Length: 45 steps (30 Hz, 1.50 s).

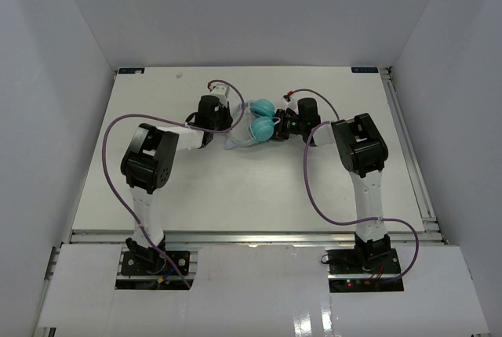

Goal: Wrap the headphones

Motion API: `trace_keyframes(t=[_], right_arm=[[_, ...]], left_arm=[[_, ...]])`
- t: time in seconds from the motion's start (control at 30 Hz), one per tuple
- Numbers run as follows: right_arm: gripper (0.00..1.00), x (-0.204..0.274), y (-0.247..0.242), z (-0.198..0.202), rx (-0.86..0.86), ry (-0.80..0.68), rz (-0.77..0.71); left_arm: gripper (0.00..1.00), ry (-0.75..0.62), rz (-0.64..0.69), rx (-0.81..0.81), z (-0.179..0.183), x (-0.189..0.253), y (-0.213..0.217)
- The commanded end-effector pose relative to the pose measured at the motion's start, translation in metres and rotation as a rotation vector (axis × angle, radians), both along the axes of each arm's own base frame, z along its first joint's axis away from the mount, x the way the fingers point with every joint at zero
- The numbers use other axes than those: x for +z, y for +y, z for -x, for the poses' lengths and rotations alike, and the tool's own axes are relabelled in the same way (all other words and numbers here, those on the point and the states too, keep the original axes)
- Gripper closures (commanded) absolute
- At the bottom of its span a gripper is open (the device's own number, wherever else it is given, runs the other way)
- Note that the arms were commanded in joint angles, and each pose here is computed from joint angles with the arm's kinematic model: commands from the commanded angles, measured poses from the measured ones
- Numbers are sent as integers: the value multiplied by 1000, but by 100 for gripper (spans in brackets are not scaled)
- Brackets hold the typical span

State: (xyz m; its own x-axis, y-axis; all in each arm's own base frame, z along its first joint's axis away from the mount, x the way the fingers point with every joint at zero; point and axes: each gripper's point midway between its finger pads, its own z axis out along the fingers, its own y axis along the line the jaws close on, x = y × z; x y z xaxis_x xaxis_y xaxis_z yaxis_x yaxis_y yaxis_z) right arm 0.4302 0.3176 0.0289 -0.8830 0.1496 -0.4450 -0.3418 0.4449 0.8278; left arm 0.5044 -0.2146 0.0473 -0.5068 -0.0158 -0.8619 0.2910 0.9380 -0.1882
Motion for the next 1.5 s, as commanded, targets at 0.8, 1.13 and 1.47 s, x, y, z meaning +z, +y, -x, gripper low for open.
trace_keyframes(t=[0.8,1.13,1.47], right_arm=[[59,8,6,19,-17,175,-64],[51,10,-5,26,-29,187,-64],[51,13,-6,29,-48,255,-89]], left_arm=[[63,323,-1,-47,6,-11,-21],[61,373,30,-50,2,-7,-25],[63,429,104,-23,-2,2,-23]])
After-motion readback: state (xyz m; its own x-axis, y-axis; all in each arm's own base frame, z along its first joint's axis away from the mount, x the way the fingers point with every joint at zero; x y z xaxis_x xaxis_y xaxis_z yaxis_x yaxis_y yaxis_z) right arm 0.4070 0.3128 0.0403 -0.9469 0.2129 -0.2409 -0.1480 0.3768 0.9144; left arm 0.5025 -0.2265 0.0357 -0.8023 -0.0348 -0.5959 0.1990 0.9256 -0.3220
